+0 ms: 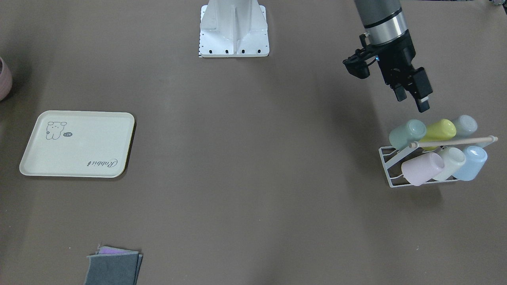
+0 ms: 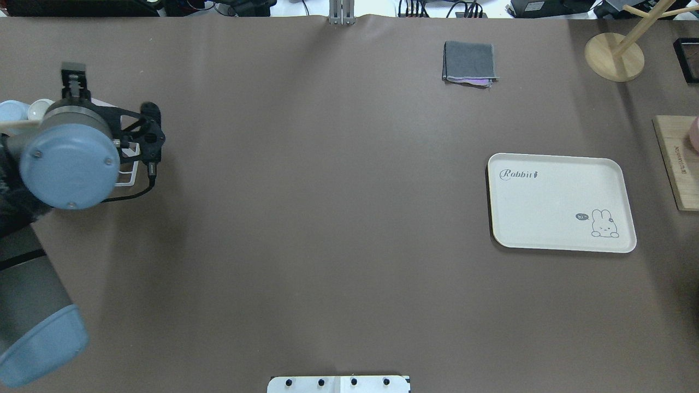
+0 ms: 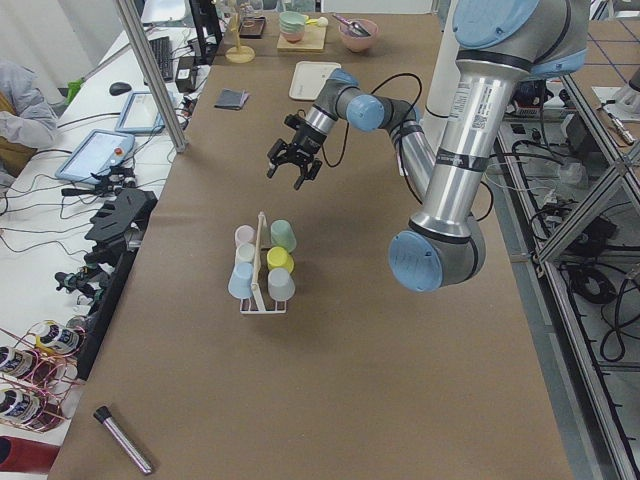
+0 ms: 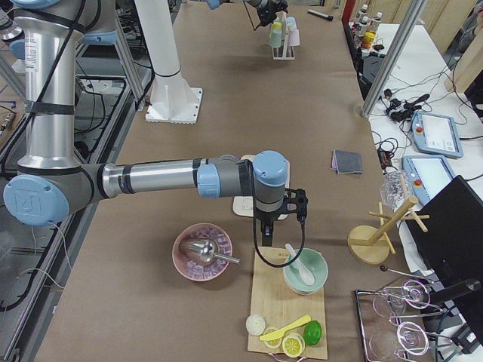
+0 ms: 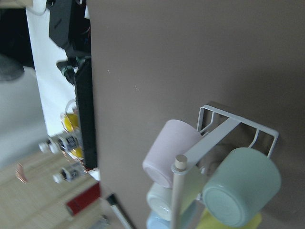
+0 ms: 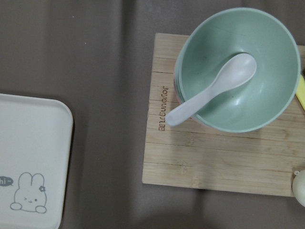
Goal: Pick up and place green cup on tray
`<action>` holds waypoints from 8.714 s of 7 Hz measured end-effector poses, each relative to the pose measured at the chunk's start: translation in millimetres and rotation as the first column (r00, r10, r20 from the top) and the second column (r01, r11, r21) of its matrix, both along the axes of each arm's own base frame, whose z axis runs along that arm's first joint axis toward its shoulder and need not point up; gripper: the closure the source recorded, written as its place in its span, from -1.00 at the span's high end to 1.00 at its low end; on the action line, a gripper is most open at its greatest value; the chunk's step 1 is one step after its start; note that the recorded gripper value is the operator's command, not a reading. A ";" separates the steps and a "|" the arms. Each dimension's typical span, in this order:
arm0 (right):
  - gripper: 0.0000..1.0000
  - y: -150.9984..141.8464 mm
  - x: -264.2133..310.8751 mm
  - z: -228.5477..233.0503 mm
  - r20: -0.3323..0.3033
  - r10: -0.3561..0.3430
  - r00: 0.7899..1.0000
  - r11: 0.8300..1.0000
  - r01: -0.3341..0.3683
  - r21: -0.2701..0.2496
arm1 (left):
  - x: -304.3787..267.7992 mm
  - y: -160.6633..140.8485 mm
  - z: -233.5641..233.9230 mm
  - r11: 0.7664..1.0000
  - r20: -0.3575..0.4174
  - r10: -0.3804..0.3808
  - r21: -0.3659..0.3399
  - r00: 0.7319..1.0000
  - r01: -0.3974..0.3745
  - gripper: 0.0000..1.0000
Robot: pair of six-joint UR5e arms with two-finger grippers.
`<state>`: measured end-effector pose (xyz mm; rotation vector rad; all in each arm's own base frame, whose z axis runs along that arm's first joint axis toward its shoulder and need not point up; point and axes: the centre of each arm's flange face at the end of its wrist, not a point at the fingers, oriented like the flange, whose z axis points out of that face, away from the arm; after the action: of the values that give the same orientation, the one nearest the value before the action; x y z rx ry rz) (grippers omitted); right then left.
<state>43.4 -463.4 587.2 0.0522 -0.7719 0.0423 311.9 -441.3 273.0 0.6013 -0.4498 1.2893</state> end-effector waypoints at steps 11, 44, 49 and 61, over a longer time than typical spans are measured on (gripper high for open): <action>1.00 49.0 -225.0 41.6 0.048 -0.058 0.997 0.992 0.052 0.114 | 115.3 -23.0 145.7 0.921 0.708 0.357 -0.159 0.609 -0.356 0.96; -1.00 -65.7 -435.1 -231.1 0.374 0.034 0.927 0.996 -0.061 0.060 | 132.7 -3.6 245.0 0.957 0.842 -0.041 0.187 0.538 -0.220 0.95; -1.00 -32.5 -517.3 -263.9 0.326 0.084 0.942 0.996 -0.080 -0.026 | 128.2 -9.0 257.7 0.961 0.836 -0.063 0.199 0.545 -0.194 0.94; 1.00 -1.6 -548.4 -254.6 0.303 0.064 0.951 0.998 -0.069 0.005 | 109.6 -1.4 216.0 0.958 0.814 -0.082 0.224 0.575 -0.180 -0.69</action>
<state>-505.0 -465.0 332.6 0.0882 -1.0780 0.1099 421.5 -442.8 489.0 0.1940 -1.4383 1.5302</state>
